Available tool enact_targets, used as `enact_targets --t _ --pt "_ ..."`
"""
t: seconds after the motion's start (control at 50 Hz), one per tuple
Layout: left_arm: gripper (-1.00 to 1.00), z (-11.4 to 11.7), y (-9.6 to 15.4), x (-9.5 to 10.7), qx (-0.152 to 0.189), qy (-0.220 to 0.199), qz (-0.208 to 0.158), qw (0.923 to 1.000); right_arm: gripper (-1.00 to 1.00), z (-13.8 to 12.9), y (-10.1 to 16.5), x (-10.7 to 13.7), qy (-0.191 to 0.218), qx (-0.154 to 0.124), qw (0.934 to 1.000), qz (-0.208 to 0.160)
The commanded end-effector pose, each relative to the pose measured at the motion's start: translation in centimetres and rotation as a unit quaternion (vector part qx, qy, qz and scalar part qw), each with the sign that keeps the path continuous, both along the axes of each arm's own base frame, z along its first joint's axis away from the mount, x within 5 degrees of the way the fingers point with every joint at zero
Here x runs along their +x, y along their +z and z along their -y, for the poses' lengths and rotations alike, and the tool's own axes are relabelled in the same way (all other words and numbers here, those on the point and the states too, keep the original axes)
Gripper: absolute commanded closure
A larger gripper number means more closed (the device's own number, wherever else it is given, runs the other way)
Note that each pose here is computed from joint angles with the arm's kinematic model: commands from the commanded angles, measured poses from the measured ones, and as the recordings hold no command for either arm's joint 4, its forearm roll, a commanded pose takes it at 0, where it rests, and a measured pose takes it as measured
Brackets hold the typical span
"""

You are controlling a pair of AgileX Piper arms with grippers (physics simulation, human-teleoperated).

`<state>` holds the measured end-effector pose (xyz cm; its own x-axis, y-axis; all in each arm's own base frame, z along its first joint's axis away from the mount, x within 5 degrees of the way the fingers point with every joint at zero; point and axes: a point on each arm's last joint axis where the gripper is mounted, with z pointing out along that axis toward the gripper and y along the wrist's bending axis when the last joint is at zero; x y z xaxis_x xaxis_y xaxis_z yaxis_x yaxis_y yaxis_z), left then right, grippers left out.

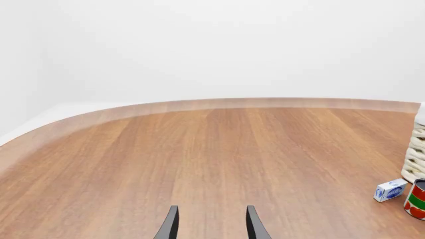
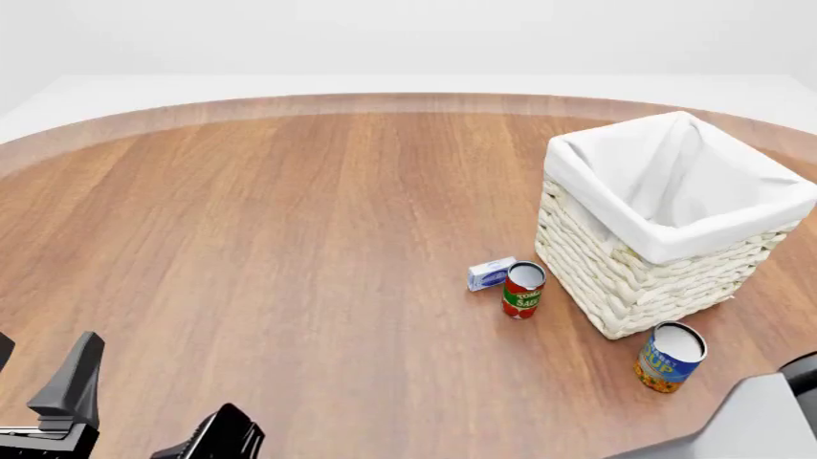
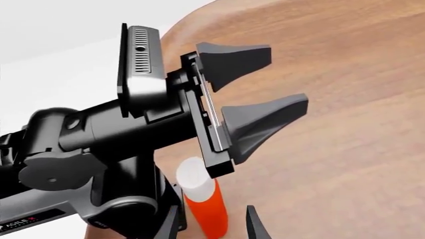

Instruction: Pick up the ketchup, and put it in the basket.

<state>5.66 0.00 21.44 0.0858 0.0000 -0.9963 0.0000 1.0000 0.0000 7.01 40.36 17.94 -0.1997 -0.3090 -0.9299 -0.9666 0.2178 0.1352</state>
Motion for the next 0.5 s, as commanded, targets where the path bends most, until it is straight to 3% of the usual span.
enact_targets --t 0.02,0.5 --pt "-1.0 0.0 0.0 0.0 0.0 0.0 0.0 1.0 -1.0 -0.02 0.07 -0.32 0.003 0.001 1.0 -0.003" --pt "-1.0 0.0 0.0 0.0 0.0 0.0 0.0 1.0 -1.0 -0.14 0.49 -1.08 0.008 0.007 0.9998 -0.015"
